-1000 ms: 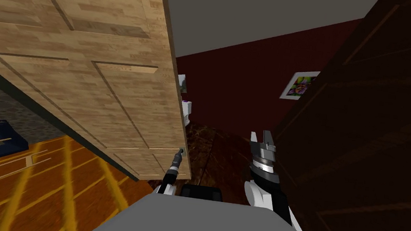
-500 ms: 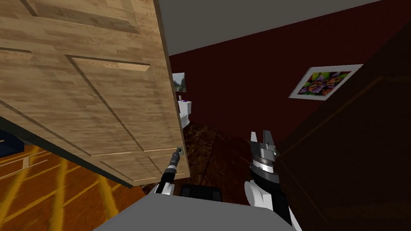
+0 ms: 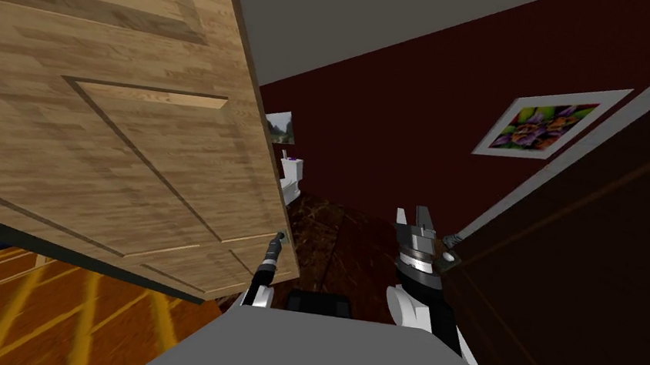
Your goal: Push the door open
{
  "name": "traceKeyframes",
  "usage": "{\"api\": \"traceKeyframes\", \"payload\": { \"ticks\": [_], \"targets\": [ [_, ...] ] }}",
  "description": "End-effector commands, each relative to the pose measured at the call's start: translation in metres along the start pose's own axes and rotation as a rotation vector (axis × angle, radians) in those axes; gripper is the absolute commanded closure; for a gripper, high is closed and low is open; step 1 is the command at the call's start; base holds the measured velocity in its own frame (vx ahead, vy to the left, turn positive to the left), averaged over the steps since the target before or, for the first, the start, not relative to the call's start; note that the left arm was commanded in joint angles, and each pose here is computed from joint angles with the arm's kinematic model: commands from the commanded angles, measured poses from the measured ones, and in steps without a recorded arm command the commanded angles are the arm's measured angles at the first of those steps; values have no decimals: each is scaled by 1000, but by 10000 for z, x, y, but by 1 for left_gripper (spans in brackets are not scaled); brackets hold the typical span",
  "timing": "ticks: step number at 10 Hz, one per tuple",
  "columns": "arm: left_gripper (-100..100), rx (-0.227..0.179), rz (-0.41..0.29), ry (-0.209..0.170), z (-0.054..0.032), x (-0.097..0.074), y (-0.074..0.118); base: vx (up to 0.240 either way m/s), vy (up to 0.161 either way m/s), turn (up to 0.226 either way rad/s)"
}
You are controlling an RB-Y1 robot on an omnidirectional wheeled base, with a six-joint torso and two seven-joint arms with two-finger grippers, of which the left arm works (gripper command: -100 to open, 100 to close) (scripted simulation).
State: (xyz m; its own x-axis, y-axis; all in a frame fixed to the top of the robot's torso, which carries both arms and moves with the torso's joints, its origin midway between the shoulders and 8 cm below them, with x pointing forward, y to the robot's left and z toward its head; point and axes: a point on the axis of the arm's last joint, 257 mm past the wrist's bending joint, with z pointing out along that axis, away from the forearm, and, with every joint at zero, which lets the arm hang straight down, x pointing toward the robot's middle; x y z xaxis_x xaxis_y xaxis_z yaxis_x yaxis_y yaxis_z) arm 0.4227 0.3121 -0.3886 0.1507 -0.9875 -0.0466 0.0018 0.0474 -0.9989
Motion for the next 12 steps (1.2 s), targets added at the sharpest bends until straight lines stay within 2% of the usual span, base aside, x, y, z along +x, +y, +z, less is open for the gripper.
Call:
{"api": "traceKeyframes", "payload": {
  "ticks": [1,6,9,10,12],
  "targets": [
    [100,-1,8,-38,5,-207,19,87,-24,39],
    [100,-2,4,-98,21,-447,16,152,-43,66],
    [100,-4,-3,-147,20,-625,20,167,-35,95],
    [-100,-7,-8,-134,6,-564,32,-12,-88,45],
    [-100,-8,-15,-133,1,-540,33,-174,-111,24]
  ]
}}
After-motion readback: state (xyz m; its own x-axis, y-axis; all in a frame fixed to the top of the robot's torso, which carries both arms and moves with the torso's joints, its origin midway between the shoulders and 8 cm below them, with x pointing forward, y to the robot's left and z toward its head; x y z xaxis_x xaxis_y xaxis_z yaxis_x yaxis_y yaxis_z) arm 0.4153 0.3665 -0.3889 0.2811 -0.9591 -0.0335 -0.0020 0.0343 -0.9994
